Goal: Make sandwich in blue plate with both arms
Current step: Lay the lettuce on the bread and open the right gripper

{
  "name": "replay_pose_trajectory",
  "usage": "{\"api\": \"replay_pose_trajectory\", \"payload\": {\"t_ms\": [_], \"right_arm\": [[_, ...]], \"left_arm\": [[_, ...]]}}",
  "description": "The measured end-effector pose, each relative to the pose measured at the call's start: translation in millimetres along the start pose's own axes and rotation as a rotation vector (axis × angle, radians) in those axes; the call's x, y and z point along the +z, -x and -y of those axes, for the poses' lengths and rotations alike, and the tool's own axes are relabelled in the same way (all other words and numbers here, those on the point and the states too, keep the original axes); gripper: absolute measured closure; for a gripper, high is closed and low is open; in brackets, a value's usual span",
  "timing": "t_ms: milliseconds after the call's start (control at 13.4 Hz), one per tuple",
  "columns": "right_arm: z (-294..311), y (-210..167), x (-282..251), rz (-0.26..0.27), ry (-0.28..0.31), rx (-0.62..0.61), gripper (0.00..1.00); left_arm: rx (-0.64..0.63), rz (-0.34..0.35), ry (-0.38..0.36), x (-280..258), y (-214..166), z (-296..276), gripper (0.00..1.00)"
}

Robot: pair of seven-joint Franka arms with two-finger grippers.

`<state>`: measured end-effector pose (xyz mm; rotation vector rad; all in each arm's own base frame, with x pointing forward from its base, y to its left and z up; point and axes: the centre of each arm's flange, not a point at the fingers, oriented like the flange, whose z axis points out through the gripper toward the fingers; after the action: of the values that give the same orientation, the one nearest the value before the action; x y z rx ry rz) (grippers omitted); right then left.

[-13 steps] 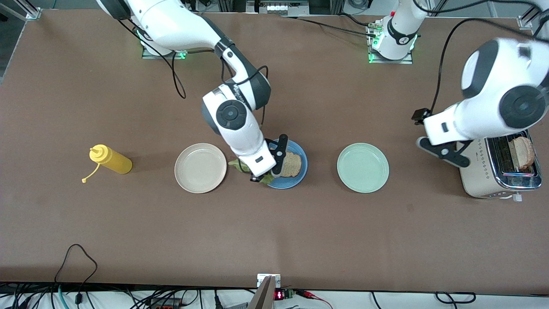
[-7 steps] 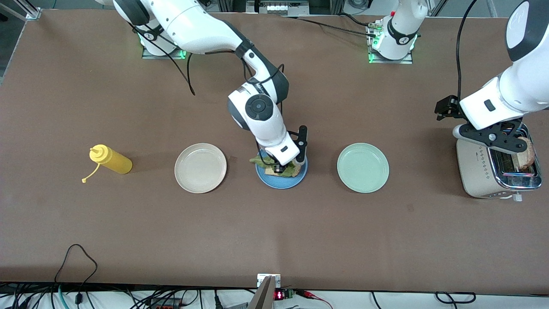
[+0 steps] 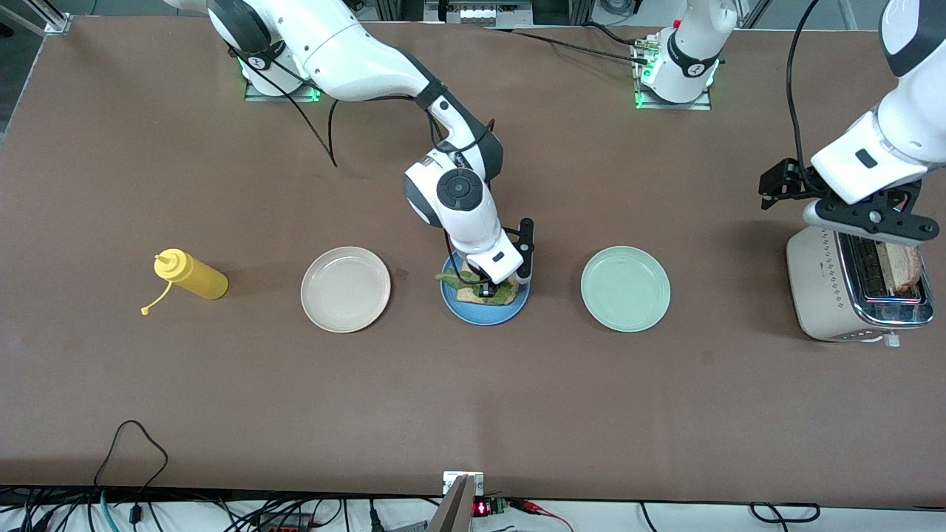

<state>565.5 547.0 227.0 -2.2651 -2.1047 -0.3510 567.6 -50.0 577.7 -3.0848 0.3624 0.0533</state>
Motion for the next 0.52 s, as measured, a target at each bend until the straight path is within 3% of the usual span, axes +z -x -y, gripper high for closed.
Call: {"api": "replay_pose_trajectory", "payload": {"t_ms": [298, 521], "right_arm": [[9.3, -5.2, 10.3, -0.005, 0.002, -0.013, 0.93], [12.8, -4.9, 17.0, 0.0, -0.003, 0.001, 0.66]], "left_arm": [[-0.071, 0.021, 0.017, -1.1, 23.1, 12.8, 0.0], [-0.1, 0.037, 0.019, 0.3, 25.0, 12.1, 0.0]]}}
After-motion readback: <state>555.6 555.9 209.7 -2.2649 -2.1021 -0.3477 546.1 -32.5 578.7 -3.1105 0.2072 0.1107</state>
